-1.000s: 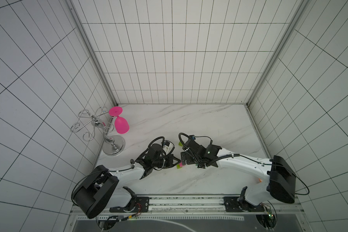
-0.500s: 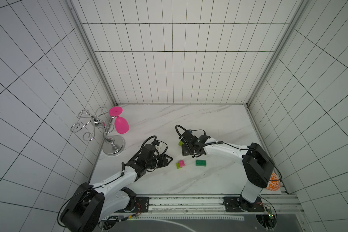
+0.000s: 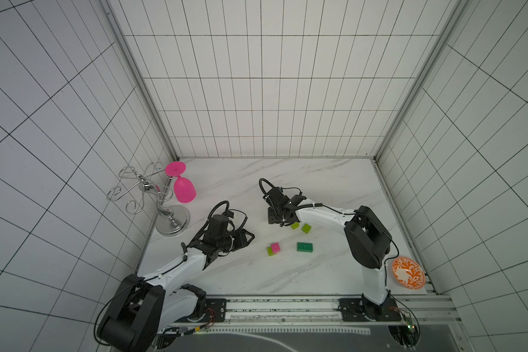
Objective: Assemble the letter y with lego
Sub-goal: Move the lego brick at the center of the board, then pick up the lego brick from the center of the board.
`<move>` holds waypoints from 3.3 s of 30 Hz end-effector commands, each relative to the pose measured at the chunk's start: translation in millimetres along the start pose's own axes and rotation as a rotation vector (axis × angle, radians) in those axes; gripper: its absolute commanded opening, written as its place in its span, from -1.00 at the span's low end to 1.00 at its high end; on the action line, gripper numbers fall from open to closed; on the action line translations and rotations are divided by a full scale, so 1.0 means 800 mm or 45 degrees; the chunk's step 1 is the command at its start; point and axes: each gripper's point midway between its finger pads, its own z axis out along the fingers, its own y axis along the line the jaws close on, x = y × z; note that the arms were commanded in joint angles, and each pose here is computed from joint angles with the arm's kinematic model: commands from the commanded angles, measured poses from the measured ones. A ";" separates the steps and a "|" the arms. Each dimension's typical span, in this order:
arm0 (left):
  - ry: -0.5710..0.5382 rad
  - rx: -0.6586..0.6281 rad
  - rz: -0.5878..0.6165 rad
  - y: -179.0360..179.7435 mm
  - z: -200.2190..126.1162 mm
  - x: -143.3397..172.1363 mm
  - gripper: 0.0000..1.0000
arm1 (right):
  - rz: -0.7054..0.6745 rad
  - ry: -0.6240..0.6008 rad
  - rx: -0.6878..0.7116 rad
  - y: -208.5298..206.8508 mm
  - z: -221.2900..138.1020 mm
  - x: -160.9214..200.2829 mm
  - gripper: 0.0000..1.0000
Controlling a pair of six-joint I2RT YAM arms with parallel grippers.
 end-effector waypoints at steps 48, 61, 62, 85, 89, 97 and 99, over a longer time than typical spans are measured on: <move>-0.012 0.104 0.034 -0.018 0.001 -0.006 -0.09 | -0.118 0.041 0.044 0.012 0.017 0.022 -0.25; -0.031 0.099 0.016 -0.015 0.002 -0.007 -0.09 | -0.400 0.016 0.065 -0.049 -0.055 0.053 -0.06; -0.030 0.099 0.015 -0.015 0.002 -0.007 -0.09 | -0.398 -0.007 0.056 -0.047 -0.062 0.045 -0.01; 0.006 0.049 0.026 -0.001 -0.001 0.008 -0.13 | -0.235 0.036 -0.010 0.018 -0.036 0.063 0.09; 0.003 0.049 0.025 -0.001 -0.001 0.008 -0.13 | -0.216 0.051 0.005 0.020 -0.028 0.058 0.02; 0.002 0.052 0.033 -0.003 -0.002 0.006 -0.13 | -0.183 0.055 0.012 0.019 -0.019 0.057 -0.06; 0.005 0.050 0.032 -0.002 -0.002 0.007 -0.13 | -0.177 0.059 0.014 0.016 -0.018 0.058 -0.08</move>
